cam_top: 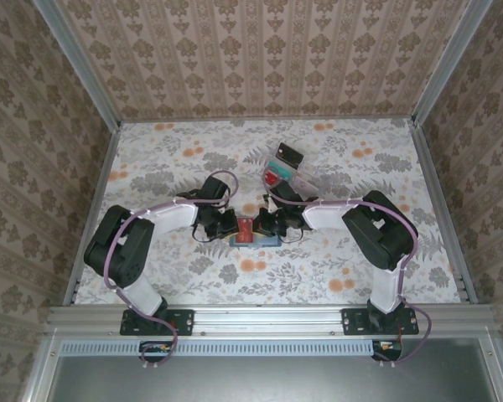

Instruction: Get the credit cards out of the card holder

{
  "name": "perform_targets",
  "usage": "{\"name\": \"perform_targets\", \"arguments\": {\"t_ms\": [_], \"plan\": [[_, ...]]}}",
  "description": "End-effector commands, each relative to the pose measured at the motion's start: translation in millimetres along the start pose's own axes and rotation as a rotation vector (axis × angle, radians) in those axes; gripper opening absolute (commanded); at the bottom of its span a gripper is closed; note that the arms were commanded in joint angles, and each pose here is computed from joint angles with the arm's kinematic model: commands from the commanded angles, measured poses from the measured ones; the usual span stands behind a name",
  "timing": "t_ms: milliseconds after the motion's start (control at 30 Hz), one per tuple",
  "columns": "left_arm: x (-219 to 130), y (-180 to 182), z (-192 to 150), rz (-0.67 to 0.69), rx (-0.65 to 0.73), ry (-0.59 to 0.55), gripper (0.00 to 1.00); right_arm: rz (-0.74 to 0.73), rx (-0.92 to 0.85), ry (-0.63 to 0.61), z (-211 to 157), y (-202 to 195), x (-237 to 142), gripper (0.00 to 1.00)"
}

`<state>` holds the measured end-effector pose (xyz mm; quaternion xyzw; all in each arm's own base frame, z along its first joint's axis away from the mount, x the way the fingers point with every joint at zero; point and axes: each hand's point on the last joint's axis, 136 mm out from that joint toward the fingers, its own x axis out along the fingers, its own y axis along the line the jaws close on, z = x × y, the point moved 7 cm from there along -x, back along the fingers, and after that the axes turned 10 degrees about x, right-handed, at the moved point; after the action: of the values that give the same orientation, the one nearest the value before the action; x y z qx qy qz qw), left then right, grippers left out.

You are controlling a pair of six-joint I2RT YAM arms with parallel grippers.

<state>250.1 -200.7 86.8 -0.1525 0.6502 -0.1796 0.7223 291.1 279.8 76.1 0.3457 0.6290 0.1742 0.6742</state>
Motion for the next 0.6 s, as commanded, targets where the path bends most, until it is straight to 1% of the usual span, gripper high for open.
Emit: {"name": "perform_targets", "arguments": {"t_ms": [0, 100, 300, 500, 567], "plan": [[2.2, -8.6, 0.2, -0.031, 0.010, 0.017, 0.11, -0.010, -0.024, 0.031, -6.8, -4.0, 3.1, 0.03], [-7.7, -16.9, 6.9, -0.046, 0.035, -0.013, 0.13, -0.018, -0.027, 0.021, -6.1, -5.6, -5.4, 0.00], [-25.6, -22.2, 14.0, -0.024, 0.057, -0.062, 0.15, -0.039, -0.013, 0.013, -4.8, -12.4, -20.5, 0.00], [-13.5, -19.9, 13.5, -0.049, 0.042, -0.044, 0.15, -0.063, 0.002, 0.009, -3.2, -19.5, -25.2, 0.00], [-10.4, -17.3, 12.6, -0.032, 0.031, -0.036, 0.14, -0.057, -0.002, 0.012, -3.0, -18.7, -25.1, 0.00]]}}
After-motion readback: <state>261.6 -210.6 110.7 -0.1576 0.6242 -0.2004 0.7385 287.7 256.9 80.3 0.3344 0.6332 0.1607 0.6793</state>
